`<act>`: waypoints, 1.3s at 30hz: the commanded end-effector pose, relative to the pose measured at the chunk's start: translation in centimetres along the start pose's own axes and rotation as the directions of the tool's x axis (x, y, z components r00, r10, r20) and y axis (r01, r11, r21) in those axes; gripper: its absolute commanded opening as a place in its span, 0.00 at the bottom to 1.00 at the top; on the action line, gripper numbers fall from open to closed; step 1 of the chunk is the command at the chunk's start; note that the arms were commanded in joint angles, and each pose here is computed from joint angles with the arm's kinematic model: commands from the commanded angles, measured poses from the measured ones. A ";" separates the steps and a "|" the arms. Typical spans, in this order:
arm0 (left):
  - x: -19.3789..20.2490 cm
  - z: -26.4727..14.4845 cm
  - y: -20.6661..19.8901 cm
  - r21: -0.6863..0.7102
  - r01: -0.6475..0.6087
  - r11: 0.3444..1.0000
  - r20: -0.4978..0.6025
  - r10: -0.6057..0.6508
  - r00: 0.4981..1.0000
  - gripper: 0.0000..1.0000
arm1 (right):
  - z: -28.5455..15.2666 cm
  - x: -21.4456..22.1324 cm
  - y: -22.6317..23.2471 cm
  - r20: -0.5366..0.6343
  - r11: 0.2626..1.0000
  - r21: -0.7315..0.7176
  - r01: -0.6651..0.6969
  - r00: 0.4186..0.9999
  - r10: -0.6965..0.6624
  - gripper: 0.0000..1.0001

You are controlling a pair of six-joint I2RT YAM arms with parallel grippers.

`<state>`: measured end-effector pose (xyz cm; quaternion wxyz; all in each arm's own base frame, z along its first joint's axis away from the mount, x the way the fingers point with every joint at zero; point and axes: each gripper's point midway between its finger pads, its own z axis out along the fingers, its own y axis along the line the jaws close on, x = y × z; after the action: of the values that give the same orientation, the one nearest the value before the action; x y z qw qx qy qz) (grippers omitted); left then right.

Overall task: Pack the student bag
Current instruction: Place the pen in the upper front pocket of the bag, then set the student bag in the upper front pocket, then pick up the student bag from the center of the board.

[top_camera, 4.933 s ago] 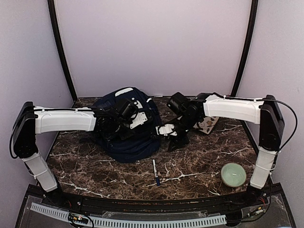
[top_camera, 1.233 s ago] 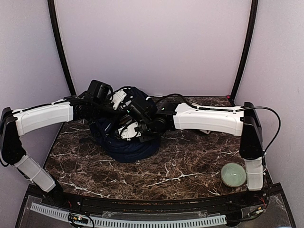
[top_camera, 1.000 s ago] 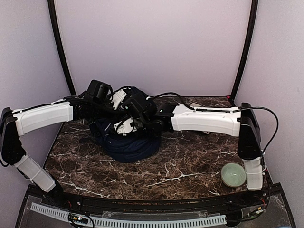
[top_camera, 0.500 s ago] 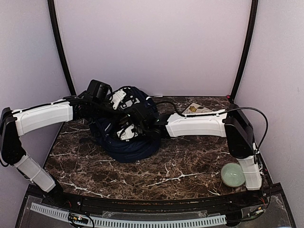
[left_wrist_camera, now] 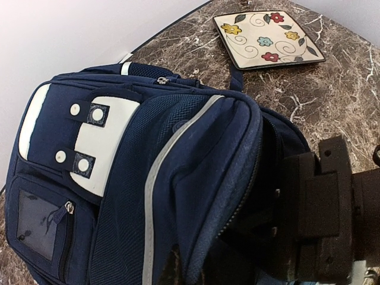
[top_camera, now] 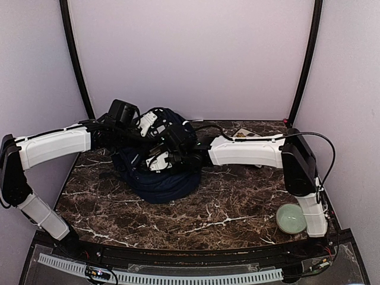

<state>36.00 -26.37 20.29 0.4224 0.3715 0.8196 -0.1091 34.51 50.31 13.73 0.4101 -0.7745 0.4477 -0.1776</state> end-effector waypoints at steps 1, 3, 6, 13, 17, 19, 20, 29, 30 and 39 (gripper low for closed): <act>-2.9 -2.2 0.5 0.016 0.019 1.000 0.117 -0.021 0.993 0.02 | -4.8 -0.1 -0.8 0.073 0.973 -0.154 -0.174 0.980 0.187 0.35; -2.8 -2.1 0.3 0.026 0.021 0.999 0.112 -0.024 0.993 0.02 | -6.6 0.0 1.3 0.091 0.938 -0.281 -0.201 0.968 0.235 0.35; -2.6 -1.7 0.2 0.030 0.020 0.999 0.106 -0.023 0.994 0.03 | -10.3 -0.3 4.4 0.156 0.845 -0.485 -0.228 0.928 0.339 0.35; -1.1 0.0 -0.9 0.089 0.007 0.996 0.049 -0.011 0.999 0.31 | -12.9 4.8 5.2 0.097 0.720 -0.561 -0.409 0.831 0.548 0.36; -2.3 -1.7 -2.3 0.147 -0.016 0.989 0.094 0.002 0.996 0.45 | -12.8 8.0 3.3 0.078 0.689 -0.508 -0.518 0.769 0.635 0.36; -2.4 -2.9 -2.5 0.158 0.009 0.987 0.097 -0.024 0.995 0.46 | -12.6 9.4 2.6 0.072 0.673 -0.482 -0.561 0.740 0.668 0.36; -2.0 -3.5 -2.6 0.160 0.028 0.987 0.091 -0.043 0.995 0.47 | -12.4 10.0 2.1 0.071 0.667 -0.465 -0.582 0.726 0.684 0.37; 6.2 -6.8 -2.9 0.073 0.268 0.961 -0.049 -0.265 0.963 0.44 | -10.7 14.1 -2.8 0.125 0.532 -0.432 -0.728 0.536 0.835 0.40; 7.1 -7.0 -2.7 0.048 0.291 0.955 -0.062 -0.288 0.956 0.44 | -10.2 14.6 -3.2 0.118 0.517 -0.428 -0.742 0.521 0.845 0.40; 12.4 -6.3 -2.2 -0.059 0.392 0.918 -0.105 -0.396 0.912 0.38 | -8.4 13.8 -2.1 0.109 0.436 -0.521 -0.734 0.449 0.887 0.42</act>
<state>25.98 -19.49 15.67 0.3534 0.2386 0.8886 -0.1689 38.25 33.96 19.17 0.3535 -0.5432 0.7202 0.2478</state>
